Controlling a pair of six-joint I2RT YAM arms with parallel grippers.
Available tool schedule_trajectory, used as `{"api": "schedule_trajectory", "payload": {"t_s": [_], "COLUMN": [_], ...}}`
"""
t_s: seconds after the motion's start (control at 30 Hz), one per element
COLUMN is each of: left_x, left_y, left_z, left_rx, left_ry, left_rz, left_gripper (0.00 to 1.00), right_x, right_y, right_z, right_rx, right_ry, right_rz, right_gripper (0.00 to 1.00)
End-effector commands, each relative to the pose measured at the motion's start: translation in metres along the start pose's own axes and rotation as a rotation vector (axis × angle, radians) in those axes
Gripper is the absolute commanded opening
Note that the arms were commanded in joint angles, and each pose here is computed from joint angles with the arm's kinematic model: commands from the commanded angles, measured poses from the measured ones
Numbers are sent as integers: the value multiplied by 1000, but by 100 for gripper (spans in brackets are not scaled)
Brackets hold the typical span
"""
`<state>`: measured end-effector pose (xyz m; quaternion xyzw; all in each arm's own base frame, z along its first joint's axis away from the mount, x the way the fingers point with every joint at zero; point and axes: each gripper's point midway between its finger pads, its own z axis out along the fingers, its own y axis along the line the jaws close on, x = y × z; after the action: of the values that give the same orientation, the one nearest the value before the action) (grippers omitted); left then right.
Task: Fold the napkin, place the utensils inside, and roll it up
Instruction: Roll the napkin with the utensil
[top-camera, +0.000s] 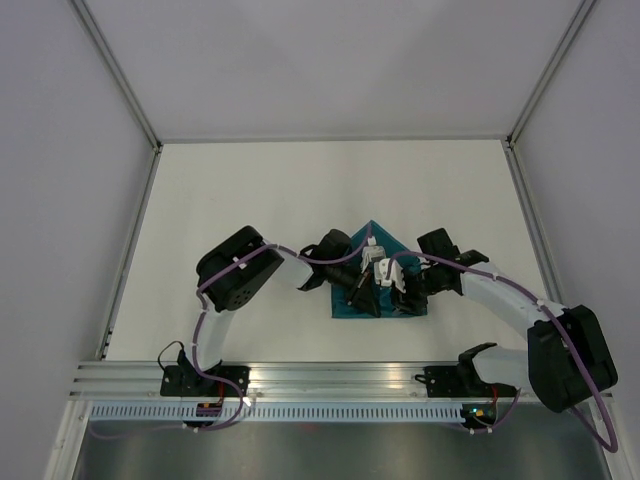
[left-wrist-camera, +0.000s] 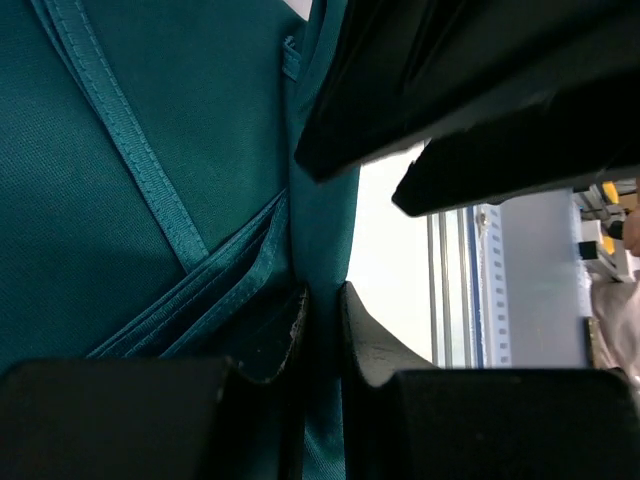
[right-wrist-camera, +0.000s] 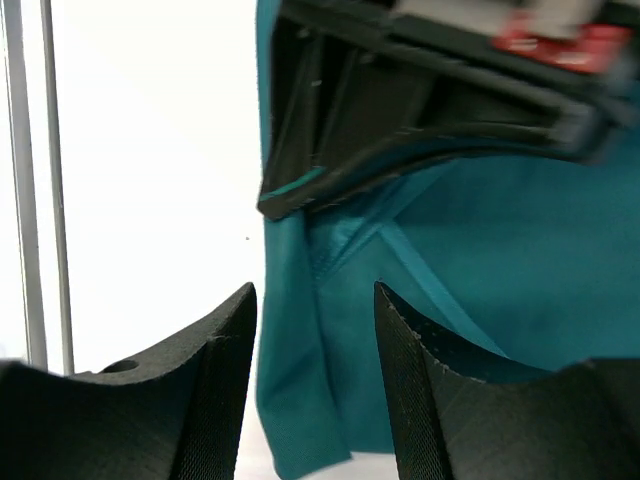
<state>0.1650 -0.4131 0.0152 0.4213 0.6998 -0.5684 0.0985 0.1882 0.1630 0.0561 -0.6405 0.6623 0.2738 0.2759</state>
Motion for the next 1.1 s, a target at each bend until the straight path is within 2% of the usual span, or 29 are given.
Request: {"api": "schedule_trajectory", "payload": {"t_s": [0.0, 0.77, 0.87, 0.93, 1.0, 1.07], "left_x": [63, 60, 57, 54, 49, 35], "left_y": [31, 51, 52, 54, 52, 49], "left_z": [-5, -9, -10, -12, -13, -16], "left_rx": [-115, -189, -199, -223, -230, -249], "left_ry": [112, 88, 79, 66, 47, 9], "left_rz": [-255, -319, -314, -308, -292, -269], "left_gripper": [2, 2, 2, 4, 12, 16], "right_x": [-2, 6, 11, 18, 21, 24], "right_y": [-1, 21, 20, 19, 19, 21], "right_z": [11, 54, 56, 58, 59, 60], "right_rx": [26, -20, -16, -17, -19, -31], "right_ry": [20, 94, 114, 137, 147, 160], "right_rz": [-80, -81, -64, -49, -43, -30], "right_gripper": [56, 43, 37, 28, 20, 16]}}
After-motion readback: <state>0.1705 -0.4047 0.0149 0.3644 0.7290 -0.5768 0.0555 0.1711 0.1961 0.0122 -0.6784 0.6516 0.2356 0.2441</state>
